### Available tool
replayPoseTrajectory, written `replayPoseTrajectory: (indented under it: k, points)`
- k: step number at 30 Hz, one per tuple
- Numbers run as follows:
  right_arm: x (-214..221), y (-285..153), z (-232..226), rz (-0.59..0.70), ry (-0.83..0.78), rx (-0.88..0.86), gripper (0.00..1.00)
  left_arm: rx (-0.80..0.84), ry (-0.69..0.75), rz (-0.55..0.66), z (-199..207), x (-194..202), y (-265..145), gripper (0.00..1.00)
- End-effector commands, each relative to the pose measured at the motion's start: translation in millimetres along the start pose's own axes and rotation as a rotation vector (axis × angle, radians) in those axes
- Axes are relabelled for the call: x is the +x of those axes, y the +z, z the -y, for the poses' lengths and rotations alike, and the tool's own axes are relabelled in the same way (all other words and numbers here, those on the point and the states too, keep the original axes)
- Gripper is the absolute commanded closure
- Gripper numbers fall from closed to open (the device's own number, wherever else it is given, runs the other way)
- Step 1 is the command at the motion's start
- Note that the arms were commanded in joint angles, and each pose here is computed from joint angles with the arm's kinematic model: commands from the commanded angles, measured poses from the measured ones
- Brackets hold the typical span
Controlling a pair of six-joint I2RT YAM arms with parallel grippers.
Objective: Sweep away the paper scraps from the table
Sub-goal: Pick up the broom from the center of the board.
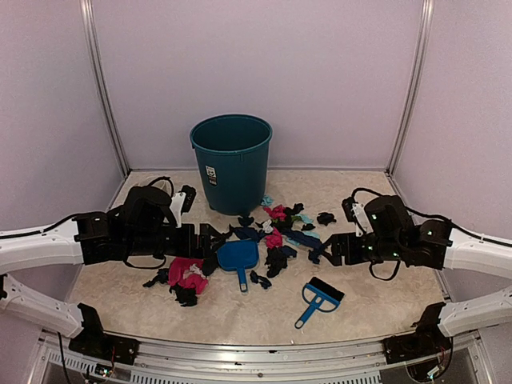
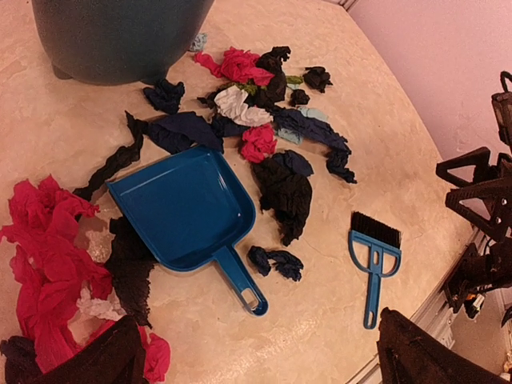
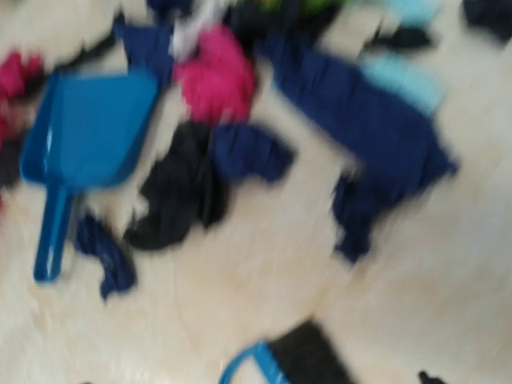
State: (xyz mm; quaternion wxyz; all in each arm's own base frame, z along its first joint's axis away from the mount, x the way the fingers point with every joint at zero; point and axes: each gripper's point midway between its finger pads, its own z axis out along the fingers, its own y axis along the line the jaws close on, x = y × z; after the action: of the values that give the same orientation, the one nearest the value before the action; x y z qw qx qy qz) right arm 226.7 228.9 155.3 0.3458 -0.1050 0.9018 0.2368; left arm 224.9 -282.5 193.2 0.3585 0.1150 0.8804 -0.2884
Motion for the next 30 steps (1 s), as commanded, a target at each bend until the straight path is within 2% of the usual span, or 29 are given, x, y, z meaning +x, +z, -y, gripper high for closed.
replayPoseTrajectory:
  k: [1,16,21,30]
  points:
    - [33.3,5.4,-6.4,-0.116,0.08,0.072,0.15,-0.032,-0.024,-0.008,-1.7,10.3,6.5,0.02]
    - [135.4,21.1,-29.2,-0.406,0.175,0.207,0.22,-0.063,0.04,-0.011,-5.5,18.7,6.2,0.01]
    - [148.6,24.7,-45.9,-0.454,0.187,0.188,0.23,-0.058,0.057,-0.005,-8.2,20.9,0.5,0.01]
    - [158.5,38.5,-47.6,-0.476,0.233,0.217,0.22,-0.065,0.068,0.012,-16.1,23.2,-11.9,0.01]
